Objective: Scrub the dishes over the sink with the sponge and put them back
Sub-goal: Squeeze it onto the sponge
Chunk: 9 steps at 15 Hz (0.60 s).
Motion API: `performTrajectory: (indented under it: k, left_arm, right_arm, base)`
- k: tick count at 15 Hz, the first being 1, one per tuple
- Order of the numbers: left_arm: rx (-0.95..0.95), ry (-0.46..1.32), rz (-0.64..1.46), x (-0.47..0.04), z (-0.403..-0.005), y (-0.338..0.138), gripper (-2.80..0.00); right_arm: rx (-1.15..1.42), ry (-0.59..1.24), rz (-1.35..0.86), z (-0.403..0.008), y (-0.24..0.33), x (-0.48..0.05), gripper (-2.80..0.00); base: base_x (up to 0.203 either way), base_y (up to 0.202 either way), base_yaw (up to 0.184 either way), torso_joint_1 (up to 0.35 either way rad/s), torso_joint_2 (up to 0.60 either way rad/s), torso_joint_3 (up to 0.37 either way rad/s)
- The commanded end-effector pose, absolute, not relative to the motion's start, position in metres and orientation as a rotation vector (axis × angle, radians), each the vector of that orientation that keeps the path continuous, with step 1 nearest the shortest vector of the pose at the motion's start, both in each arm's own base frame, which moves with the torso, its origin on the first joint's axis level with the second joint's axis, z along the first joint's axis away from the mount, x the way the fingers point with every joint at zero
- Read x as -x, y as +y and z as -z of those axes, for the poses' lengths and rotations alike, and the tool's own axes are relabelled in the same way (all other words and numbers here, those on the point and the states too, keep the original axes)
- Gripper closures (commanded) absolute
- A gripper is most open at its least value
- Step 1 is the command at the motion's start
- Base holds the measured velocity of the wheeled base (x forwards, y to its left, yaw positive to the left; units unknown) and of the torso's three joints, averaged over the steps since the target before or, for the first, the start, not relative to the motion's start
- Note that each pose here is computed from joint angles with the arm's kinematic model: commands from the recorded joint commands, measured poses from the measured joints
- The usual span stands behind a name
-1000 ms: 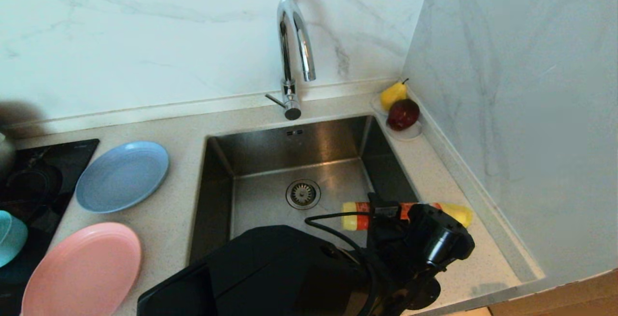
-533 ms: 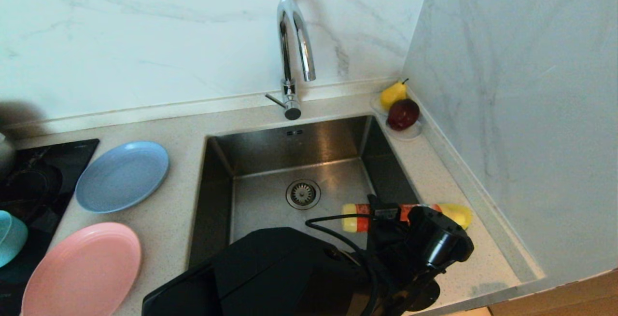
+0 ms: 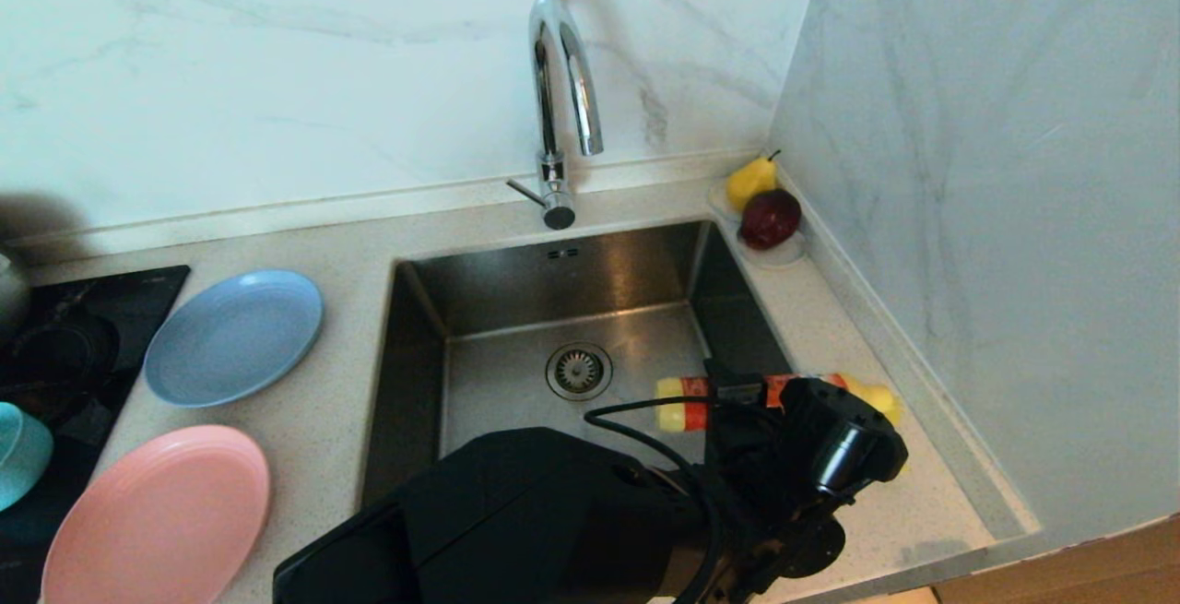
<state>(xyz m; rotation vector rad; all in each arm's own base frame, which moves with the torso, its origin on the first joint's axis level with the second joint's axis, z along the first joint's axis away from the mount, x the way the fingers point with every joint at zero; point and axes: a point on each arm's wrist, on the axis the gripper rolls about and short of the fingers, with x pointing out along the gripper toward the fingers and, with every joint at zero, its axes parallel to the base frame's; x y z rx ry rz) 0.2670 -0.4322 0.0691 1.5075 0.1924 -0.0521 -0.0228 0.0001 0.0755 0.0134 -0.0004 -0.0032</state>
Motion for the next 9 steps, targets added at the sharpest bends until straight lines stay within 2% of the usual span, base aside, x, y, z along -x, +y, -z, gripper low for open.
performTrajectory:
  k: [1, 9]
  left_arm:
    - [-1.511, 0.194, 0.045, -0.267, -0.069, -0.432, 0.00]
    - [-1.536, 0.205, 0.054, -0.267, -0.058, -0.433, 0.00]
  right_arm:
    - [-0.014, 0.000, 0.003, -0.075, 0.000, 0.023, 0.00]
    - [-0.014, 0.000, 0.003, -0.075, 0.000, 0.023, 0.00]
  base:
    - [0.000, 0.000, 0.000, 0.000, 0.00, 0.000]
    - [0.000, 0.000, 0.000, 0.000, 0.00, 0.000]
